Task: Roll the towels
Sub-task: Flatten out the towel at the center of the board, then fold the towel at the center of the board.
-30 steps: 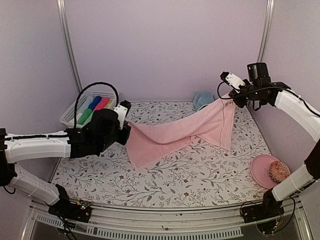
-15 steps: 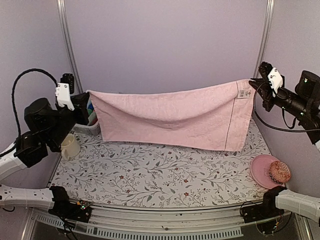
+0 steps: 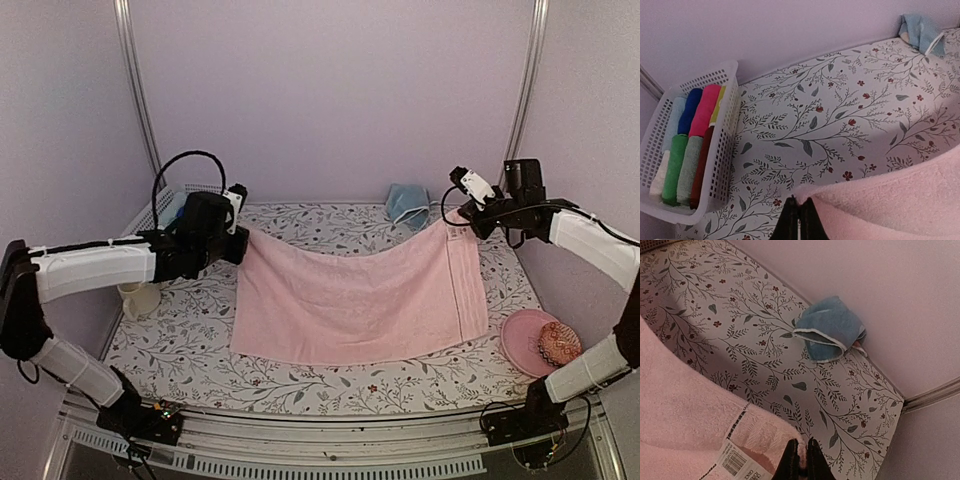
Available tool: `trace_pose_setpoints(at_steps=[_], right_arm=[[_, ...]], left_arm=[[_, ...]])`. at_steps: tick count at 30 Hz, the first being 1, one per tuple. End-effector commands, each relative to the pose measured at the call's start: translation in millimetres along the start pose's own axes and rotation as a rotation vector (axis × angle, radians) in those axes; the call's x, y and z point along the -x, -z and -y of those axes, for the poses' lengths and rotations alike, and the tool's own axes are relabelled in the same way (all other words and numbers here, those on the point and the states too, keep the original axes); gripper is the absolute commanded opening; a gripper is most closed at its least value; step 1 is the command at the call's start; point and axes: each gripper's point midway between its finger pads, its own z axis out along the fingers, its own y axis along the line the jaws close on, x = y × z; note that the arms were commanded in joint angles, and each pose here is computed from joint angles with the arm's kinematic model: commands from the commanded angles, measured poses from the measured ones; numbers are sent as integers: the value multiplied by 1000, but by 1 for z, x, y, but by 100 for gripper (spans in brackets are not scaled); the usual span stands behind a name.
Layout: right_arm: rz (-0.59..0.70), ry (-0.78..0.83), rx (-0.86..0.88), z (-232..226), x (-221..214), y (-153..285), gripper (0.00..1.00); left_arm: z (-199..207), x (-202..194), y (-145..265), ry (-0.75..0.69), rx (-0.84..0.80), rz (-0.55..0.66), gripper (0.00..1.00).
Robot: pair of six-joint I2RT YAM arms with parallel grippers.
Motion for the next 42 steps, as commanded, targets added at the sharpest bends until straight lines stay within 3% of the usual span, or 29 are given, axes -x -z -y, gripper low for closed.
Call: trace_pose_setpoints(at_steps=[1, 8, 12, 21, 26, 31, 36, 42], right_arm=[[-149, -5, -38, 13, -54, -60, 2], [-274, -47, -93, 54, -94, -142, 2], [-294, -70, -117, 68, -102, -165, 2], [-304, -56, -132, 78, -111, -164, 2], [-306, -43, -131, 79, -115, -167, 2], [-269, -38, -90, 73, -106, -167, 2], [-202, 18, 1, 53, -93, -149, 2], [-170, 39, 51, 40, -90, -122, 2]], left_arm=[[18, 1, -60, -5, -42, -66, 0], [11, -34, -159, -112, 73, -180, 0], [0, -35, -177, -121, 94, -179, 0], [-25, -35, -185, -127, 74, -135, 0], [-2, -27, -198, -179, -67, -102, 0], [5, -34, -206, -225, -110, -143, 0], [14, -44, -193, -285, -192, -156, 0], [7, -46, -173, -277, -179, -144, 0]])
